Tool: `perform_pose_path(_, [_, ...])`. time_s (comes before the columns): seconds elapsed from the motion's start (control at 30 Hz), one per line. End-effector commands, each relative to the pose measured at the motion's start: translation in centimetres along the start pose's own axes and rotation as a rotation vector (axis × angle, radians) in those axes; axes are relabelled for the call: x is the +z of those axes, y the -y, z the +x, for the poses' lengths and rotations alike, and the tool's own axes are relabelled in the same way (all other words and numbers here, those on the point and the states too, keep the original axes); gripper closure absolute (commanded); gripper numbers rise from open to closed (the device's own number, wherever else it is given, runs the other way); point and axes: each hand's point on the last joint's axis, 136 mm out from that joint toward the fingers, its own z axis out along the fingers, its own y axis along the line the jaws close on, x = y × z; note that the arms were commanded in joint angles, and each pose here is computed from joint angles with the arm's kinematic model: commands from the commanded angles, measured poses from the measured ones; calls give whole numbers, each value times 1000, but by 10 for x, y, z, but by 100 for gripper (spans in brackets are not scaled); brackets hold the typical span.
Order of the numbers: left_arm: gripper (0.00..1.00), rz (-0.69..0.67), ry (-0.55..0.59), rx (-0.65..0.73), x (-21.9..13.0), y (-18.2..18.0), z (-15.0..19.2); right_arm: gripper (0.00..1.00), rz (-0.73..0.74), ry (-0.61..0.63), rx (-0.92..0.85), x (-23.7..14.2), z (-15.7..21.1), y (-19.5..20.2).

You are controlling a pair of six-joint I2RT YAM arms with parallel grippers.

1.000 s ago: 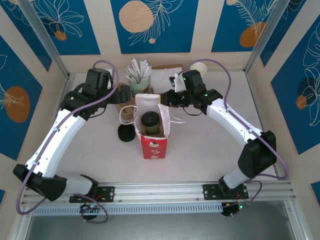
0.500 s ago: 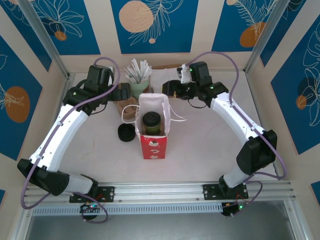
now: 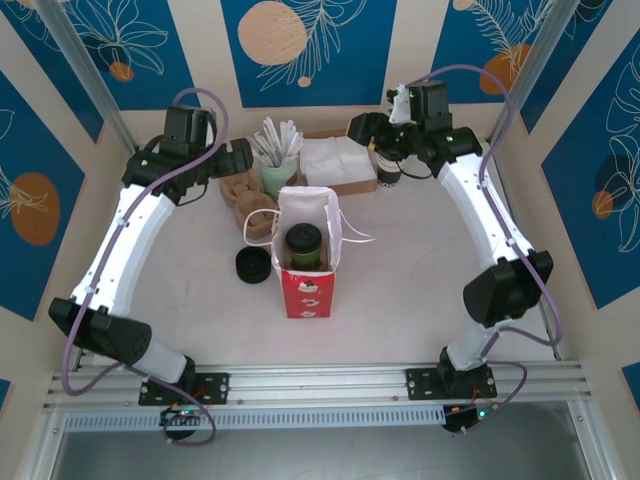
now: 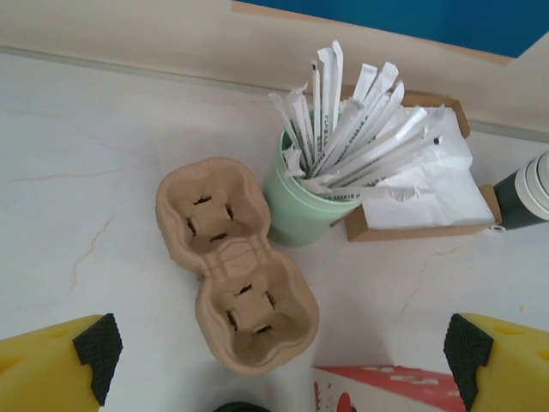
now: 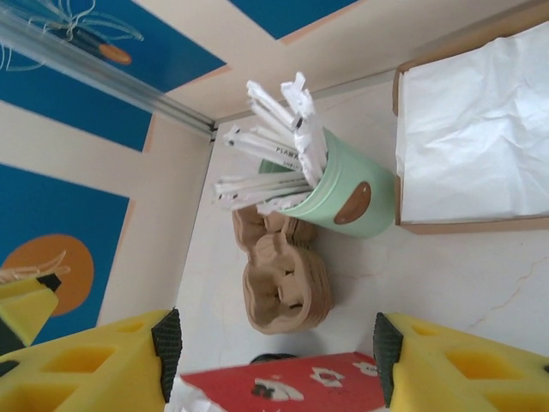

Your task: Pack the takeout coffee

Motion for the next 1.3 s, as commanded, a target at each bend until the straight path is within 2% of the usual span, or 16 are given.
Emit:
perform_pose_path(0.0, [4,31,-1,-75,9,0,-16,39,31,-90,136,13,5,12])
perform_pose_path(0.23, [10,50,-24,-95,45,5,-35,41,-4,-139,126,35,2,3])
perform_pose_path(0.43, [22,76,-20,-99,74,15,-50,45,3,-150,117,41,6,7])
perform_pose_path(0.6, [28,95,-30,-121,100,23,-56,47,20,-171,84,40,12,10])
perform_pose_path(0.87, [38,99,-74,-130,137,35,-49,47,37,-207,62,31,23,16])
perform_pose_path(1.27, [50,101,-115,-100,172,61,-30,47,37,-185,27,9,24,26])
